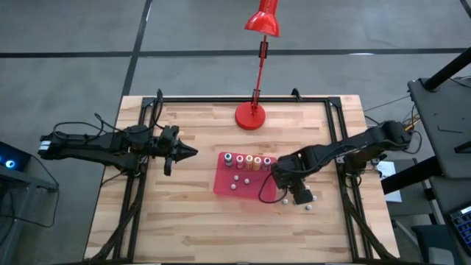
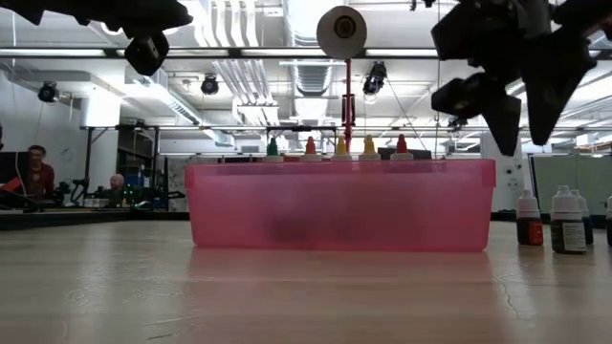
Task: Pick & Place food coloring
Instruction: Put the small red food coloring bottle into the red bin
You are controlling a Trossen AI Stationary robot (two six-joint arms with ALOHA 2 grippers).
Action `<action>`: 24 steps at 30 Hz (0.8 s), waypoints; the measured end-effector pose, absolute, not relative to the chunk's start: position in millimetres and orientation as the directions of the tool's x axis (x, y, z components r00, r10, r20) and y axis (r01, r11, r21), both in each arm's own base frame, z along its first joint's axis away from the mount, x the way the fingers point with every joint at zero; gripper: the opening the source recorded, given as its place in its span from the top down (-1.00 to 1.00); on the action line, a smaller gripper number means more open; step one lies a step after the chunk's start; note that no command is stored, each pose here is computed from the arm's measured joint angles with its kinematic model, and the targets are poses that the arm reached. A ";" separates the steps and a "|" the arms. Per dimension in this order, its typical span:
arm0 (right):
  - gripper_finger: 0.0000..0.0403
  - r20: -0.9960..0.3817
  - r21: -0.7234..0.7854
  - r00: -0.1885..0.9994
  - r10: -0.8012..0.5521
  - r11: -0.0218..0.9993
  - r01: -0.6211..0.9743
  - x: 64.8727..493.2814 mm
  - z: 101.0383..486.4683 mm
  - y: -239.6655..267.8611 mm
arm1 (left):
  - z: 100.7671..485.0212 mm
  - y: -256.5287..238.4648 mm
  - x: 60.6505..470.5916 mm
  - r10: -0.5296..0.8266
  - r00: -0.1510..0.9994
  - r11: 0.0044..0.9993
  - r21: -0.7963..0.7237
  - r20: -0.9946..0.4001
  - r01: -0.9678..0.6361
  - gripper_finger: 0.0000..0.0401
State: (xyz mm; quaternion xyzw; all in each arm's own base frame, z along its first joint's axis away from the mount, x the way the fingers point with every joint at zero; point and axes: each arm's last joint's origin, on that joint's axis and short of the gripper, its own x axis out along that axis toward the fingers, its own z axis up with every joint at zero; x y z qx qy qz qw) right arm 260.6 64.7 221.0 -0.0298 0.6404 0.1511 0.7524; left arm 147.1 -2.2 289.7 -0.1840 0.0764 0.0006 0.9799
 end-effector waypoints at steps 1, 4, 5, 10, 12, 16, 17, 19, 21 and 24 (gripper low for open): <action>0.29 -0.974 0.149 0.130 0.188 0.953 -0.265 259.8 218.8 64.5 | 289.7 -2.2 147.1 -0.027 0.988 0.932 -0.361 -0.150 -0.029 1.00; 0.20 -0.973 0.148 0.134 0.189 0.953 -0.266 258.8 211.9 64.3 | 289.7 -2.2 147.1 -0.027 0.988 0.932 -0.360 -0.150 -0.029 1.00; 0.17 -0.973 0.148 0.132 0.188 0.952 -0.268 258.0 209.6 64.1 | 289.7 -2.1 147.1 -0.026 0.988 0.933 -0.359 -0.150 -0.030 1.00; 0.06 -0.978 0.135 0.119 0.170 0.956 -0.262 254.7 202.4 62.9 | 289.7 -2.1 147.1 -0.025 0.988 0.950 -0.312 -0.150 -0.023 1.00; 0.04 -0.979 0.126 0.121 0.162 0.957 -0.260 254.7 202.2 62.5 | 289.6 -2.1 147.1 -0.025 0.988 0.951 -0.309 -0.150 -0.023 1.00; 0.03 -0.979 0.124 0.126 0.161 0.958 -0.260 255.1 202.3 62.6 | 289.0 -2.2 147.0 -0.028 0.987 0.954 -0.300 -0.157 -0.020 1.00; 0.03 -0.978 0.124 0.131 0.162 0.958 -0.260 255.6 202.3 62.7 | 288.6 -2.2 146.9 -0.029 0.987 0.955 -0.295 -0.161 -0.020 1.00; 0.03 -0.977 0.124 0.139 0.162 0.959 -0.254 256.3 202.4 62.7 | 288.5 -2.2 147.0 -0.030 0.986 0.959 -0.284 -0.162 -0.018 1.00; 0.03 -0.977 0.125 0.140 0.163 0.961 -0.246 257.3 201.3 63.0 | 288.4 -2.3 146.9 -0.031 0.986 0.959 -0.283 -0.163 -0.017 1.00; 0.04 -0.977 0.126 0.138 0.163 0.961 -0.246 259.5 196.6 63.6 | 287.9 -2.3 146.9 -0.030 0.985 0.959 -0.283 -0.168 -0.019 1.00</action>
